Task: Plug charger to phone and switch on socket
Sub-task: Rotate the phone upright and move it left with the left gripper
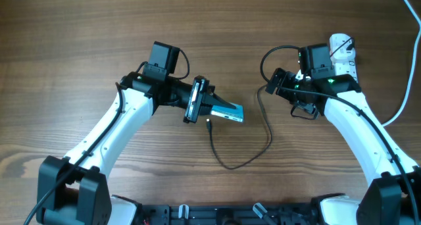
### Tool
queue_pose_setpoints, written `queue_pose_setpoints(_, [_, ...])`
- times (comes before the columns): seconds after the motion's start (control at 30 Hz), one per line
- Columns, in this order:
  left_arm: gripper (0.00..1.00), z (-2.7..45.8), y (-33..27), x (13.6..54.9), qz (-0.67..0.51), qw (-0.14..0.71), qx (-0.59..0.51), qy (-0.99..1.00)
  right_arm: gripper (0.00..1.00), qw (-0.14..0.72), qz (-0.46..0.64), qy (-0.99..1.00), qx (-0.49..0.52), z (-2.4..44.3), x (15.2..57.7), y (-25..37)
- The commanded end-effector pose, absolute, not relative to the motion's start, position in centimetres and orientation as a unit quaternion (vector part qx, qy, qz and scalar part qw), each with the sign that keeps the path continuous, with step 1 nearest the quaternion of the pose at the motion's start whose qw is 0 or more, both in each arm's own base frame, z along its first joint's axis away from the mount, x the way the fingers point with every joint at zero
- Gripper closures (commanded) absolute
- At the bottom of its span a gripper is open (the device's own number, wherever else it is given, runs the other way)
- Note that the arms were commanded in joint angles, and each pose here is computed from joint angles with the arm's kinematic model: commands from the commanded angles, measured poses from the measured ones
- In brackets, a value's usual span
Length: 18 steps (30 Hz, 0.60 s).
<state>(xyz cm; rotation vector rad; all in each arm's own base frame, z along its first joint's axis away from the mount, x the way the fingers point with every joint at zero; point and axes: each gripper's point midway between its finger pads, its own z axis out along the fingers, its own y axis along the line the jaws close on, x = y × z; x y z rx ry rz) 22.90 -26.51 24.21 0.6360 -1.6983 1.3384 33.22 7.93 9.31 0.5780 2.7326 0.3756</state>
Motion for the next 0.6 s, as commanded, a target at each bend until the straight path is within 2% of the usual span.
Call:
queue_pose_setpoints(0.0, [0.96, 23.0, -26.7, 23.6, 0.558, 0.345, 0.209, -0.725, 0.0, 0.165, 0.12, 0.958, 0.2, 9.1, 33.3, 7.5])
queue_pose_setpoints(0.13, [0.96, 18.8, -26.0, 26.3, 0.532, 0.157, 0.136, -0.821, 0.0, 0.165, 0.12, 0.958, 0.2, 9.1, 33.4, 7.5])
queue_pose_setpoints(0.23, [0.96, 15.7, -24.4, 28.7, 0.463, 0.06, 0.139, -0.873, 0.0, 0.165, 0.12, 0.958, 0.2, 9.1, 33.4, 7.6])
queue_pose_setpoints(0.33, [0.96, 14.0, -22.9, 30.9, 0.406, -0.049, 0.065, -0.91, 0.01, 0.165, 0.12, 0.958, 0.2, 9.1, 33.3, 7.5])
queue_pose_setpoints(0.47, [0.96, 12.2, -19.8, 33.2, 0.316, -0.122, 0.061, -0.939, 0.0, 0.165, 0.12, 0.958, 0.2, 9.1, 33.4, 7.5])
queue_pose_setpoints(0.57, [0.96, 12.4, -18.0, 34.9, 0.301, -0.165, 0.038, -0.939, 0.0, 0.165, 0.12, 0.958, 0.2, 9.1, 33.4, 7.5])
